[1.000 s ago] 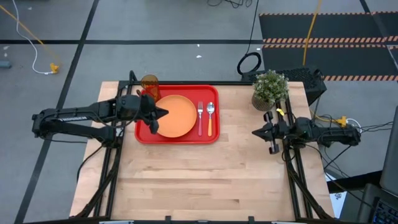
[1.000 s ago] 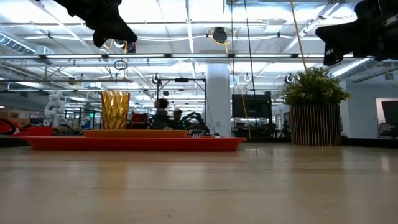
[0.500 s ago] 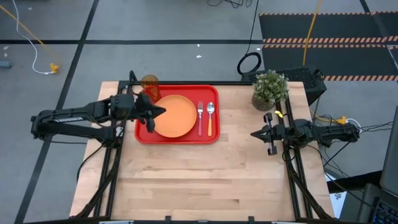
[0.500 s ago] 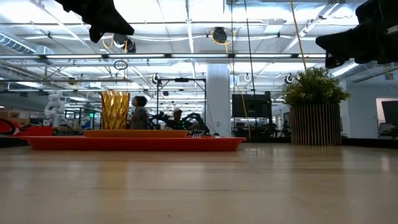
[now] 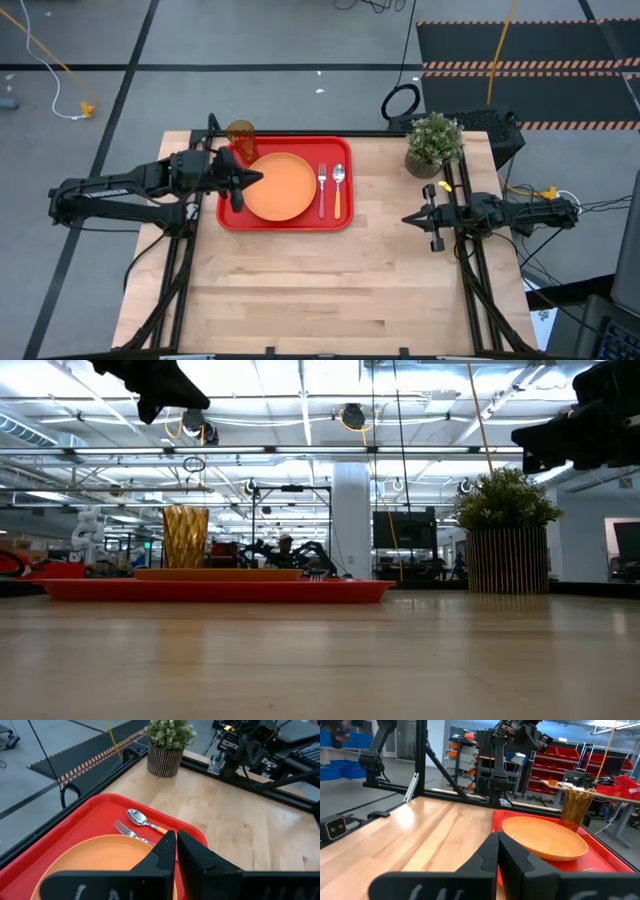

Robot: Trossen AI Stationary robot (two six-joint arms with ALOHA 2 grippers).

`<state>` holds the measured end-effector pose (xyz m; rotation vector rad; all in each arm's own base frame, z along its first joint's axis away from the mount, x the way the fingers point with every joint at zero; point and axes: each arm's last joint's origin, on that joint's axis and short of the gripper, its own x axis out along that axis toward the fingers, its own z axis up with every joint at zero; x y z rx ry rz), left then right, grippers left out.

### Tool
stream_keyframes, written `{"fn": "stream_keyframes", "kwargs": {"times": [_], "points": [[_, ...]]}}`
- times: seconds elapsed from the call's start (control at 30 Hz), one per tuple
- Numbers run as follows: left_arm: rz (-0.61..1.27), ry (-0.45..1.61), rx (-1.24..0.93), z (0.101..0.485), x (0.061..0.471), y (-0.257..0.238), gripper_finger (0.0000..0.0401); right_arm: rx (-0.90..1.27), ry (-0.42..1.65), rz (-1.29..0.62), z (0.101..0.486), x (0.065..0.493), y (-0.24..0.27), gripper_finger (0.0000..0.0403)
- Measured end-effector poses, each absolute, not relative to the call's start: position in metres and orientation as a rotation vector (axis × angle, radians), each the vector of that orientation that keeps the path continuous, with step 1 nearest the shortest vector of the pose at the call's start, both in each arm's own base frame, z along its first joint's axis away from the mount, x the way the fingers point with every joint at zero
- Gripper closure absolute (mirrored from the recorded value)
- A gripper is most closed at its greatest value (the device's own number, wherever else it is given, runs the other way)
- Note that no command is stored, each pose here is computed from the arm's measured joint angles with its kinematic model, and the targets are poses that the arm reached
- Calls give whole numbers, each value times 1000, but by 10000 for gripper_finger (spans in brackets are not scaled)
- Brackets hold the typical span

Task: Pick and place plate/cup/fork/spoon on tray
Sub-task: Return to Home Position

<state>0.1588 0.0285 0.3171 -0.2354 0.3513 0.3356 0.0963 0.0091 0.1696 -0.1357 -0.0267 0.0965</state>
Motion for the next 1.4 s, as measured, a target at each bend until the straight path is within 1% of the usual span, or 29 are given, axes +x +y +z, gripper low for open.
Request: {"fn": "stream_keyframes", "kwargs": {"times": [0.17,0.83,1.1,1.2,1.33,1.4], "points": [[335,351,-236,317,159,28,380,-141,2,97,167,96,9,403],[335,352,-235,317,159,28,380,-196,10,93,166,96,9,403],[334,353,-232,317,159,28,380,-177,28,90,165,98,9,403],[331,354,-219,317,159,28,380,-205,42,47,164,99,8,403],[308,367,-172,317,159,27,381,-255,35,49,165,100,8,403],[292,366,-133,318,157,26,389,-249,14,44,167,100,8,403]]}}
